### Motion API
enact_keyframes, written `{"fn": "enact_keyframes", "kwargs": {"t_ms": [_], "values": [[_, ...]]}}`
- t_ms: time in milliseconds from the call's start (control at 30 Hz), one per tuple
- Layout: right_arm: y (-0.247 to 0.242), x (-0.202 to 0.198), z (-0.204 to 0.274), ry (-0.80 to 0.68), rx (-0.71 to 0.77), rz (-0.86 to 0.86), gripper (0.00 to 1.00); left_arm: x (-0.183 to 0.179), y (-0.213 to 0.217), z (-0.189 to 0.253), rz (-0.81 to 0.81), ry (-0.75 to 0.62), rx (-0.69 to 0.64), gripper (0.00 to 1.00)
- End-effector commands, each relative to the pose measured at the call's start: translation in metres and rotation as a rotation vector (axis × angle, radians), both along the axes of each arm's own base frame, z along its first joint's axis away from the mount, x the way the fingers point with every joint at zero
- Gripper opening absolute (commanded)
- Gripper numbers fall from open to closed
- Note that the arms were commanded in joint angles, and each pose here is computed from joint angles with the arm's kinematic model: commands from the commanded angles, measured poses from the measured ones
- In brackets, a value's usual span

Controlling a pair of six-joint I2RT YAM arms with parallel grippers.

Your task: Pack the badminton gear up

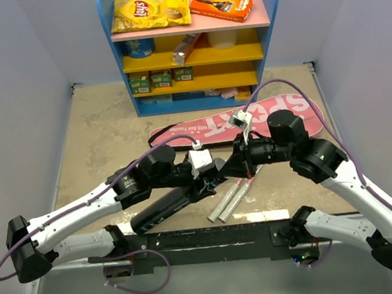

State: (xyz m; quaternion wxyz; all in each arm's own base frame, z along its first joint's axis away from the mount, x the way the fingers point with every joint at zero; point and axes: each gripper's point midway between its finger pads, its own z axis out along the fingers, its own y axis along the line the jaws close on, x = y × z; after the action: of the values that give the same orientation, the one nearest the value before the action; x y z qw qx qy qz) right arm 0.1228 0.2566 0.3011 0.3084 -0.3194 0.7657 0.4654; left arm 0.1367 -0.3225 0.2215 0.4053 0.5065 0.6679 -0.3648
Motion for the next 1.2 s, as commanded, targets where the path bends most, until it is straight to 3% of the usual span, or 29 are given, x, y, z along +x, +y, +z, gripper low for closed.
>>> {"fn": "enact_keyframes", "kwargs": {"t_ms": [0,533,733,967,1167], "values": [[0.002,-0.021,0.029,-0.013,0.106,0.087,0.00,-0.008,-0.004,0.036,-0.029,-0.055,-0.136,0.00],[-0.009,0.026,0.036,-0.080,0.017,-0.138,0.00,-0.017,0.023,0.026,0.004,-0.078,-0.152,0.00],[-0.038,0.072,0.020,-0.135,-0.144,-0.397,0.00,-0.010,0.030,0.025,0.058,-0.093,-0.140,0.00],[-0.058,0.094,-0.001,-0.131,-0.249,-0.538,0.00,-0.005,0.031,0.012,0.081,-0.092,-0.099,0.00],[-0.094,0.113,-0.063,-0.080,-0.505,-0.721,0.00,-0.005,0.032,0.013,0.088,-0.093,-0.109,0.00]]}}
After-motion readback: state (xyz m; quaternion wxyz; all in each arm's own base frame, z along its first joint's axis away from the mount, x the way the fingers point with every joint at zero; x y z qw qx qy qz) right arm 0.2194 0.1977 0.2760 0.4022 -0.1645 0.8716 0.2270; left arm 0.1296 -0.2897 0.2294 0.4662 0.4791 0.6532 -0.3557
